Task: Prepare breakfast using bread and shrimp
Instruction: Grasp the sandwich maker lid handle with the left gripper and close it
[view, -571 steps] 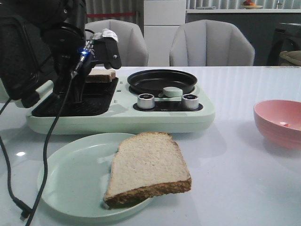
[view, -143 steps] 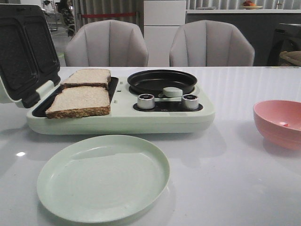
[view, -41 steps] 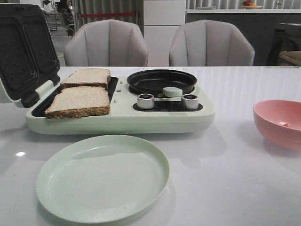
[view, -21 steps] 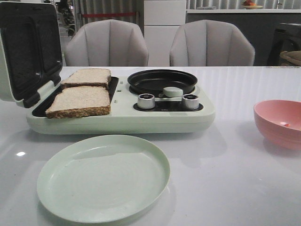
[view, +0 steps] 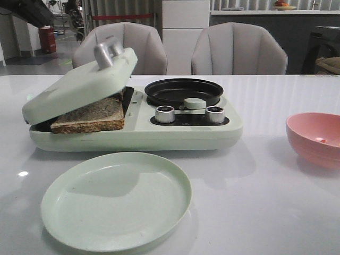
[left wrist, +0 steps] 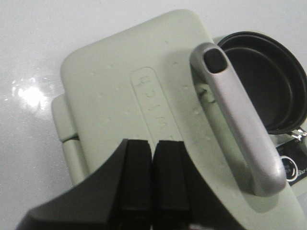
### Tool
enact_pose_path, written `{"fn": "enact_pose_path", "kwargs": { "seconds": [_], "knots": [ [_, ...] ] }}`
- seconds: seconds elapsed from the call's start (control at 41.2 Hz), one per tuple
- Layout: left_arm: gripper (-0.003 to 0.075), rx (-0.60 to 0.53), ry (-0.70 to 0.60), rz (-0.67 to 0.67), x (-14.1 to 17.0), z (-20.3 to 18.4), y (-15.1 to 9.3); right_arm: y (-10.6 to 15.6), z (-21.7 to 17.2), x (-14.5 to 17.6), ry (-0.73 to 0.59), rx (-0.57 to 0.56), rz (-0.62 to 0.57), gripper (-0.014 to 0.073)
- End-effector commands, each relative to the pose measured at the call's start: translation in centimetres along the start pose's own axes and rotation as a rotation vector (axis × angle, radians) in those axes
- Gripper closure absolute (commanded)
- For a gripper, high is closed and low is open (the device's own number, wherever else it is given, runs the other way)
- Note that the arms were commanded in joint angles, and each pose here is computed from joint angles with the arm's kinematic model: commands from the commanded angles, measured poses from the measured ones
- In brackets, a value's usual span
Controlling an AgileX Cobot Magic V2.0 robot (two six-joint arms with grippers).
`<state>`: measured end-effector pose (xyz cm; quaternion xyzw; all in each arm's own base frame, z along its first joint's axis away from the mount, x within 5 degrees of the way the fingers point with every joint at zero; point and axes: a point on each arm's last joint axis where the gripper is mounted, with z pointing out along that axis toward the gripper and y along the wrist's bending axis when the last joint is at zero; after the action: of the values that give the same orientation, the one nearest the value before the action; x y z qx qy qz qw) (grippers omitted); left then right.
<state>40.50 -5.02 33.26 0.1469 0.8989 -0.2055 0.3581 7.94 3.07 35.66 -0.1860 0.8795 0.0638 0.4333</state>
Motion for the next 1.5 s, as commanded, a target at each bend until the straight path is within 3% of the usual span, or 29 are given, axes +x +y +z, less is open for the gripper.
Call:
{"fn": "enact_pose_path", "kwargs": {
  "seconds": [0.0,0.17,0.34,0.655,0.971,1.165,1.48],
  "knots": [
    [0.0620,0.019,-0.112,0.025,-1.9,-2.4,-1.9,-0.2,-0.6,-1.1,-0.091,0.021,-0.008,0.0144],
    [0.0619,0.038,-0.093,0.037,-1.8,-2.8,-2.5,-0.2,-0.6,-1.1,-0.091,0.021,-0.008,0.0144],
    [0.0619,0.038,-0.125,0.100,-2.2,-4.9,-4.6,-0.2,-0.6,-1.1,-0.091,0.021,-0.008,0.0144],
    [0.0618,0.031,-0.168,0.334,-1.8,-9.1,-12.3,-0.2,-0.6,-1.1,-0.091,0.021,-0.008,0.0144],
    [0.0618,0.082,-0.115,0.479,3.4,-11.0,-18.4,-0.2,-0.6,-1.1,-0.091,0.021,-0.008,0.0144],
    [0.0618,0.073,-0.150,0.448,7.2,-12.1,-19.1,-0.2,-0.6,-1.1,-0.091,0.021,-0.008,0.0144],
    [0.0618,0.075,-0.264,0.346,13.4,-15.5,-17.3,-0.4,-0.6,-1.2,-0.092,0.045,-0.031,0.0144]
  ]
}}
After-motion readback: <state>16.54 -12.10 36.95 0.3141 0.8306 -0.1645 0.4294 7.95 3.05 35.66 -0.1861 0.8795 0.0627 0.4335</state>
